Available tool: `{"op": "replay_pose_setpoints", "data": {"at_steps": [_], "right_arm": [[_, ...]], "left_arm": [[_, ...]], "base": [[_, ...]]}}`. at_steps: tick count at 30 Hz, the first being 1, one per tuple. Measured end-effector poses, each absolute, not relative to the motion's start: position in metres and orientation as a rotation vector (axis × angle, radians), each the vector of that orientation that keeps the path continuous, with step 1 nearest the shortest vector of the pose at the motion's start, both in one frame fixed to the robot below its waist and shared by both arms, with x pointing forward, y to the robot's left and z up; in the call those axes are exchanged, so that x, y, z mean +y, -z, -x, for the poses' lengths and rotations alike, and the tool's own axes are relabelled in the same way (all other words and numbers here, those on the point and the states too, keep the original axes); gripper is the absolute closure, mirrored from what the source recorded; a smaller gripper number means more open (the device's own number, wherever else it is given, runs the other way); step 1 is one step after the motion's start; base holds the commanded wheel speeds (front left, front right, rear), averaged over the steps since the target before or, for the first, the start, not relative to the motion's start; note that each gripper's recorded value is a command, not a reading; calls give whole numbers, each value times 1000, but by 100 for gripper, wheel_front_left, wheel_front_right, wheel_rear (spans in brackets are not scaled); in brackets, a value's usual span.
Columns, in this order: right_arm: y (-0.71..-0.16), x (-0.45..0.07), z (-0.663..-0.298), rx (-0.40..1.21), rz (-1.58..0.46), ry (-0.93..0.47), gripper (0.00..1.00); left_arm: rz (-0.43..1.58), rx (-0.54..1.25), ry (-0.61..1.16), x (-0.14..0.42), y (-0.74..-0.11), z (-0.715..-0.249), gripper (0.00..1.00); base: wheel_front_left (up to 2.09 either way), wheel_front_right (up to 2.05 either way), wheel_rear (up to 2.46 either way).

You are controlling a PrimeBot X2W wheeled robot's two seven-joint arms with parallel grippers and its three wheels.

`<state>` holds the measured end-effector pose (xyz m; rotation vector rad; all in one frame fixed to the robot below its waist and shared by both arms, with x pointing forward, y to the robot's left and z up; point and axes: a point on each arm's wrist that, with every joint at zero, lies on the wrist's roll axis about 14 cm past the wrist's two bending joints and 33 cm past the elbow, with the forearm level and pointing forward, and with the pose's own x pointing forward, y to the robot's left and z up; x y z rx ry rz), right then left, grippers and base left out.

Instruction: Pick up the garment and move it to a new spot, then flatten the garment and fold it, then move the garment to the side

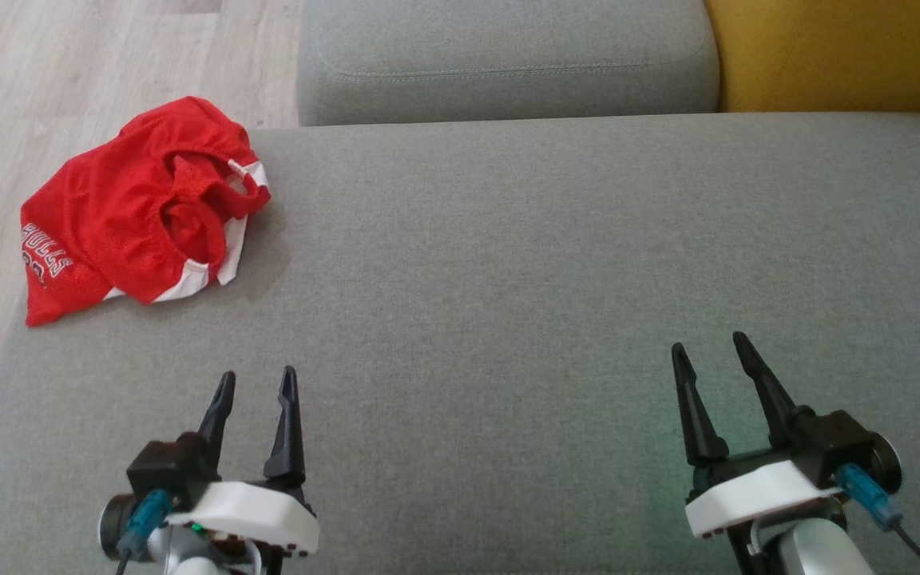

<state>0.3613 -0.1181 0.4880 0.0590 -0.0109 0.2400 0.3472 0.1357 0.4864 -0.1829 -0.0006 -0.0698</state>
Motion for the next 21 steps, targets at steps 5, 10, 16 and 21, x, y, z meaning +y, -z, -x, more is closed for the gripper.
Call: {"op": "replay_pose_setpoints", "data": {"at_steps": [5,10,16,21], "right_arm": [[-489,-119,-362,-12,-62,-238,0],[-489,-119,-362,-13,-62,-237,0],[-488,-119,-363,-12,-62,-236,0],[-492,-113,-367,-23,-62,-256,0]], "left_arm": [[182,3,70,136,-485,-347,0],[182,5,70,136,-485,-347,0],[181,12,63,137,-482,-346,0],[190,14,36,145,-481,-343,0]], "base": [[0,0,0],[0,0,0],[0,0,0],[0,0,0]]}}
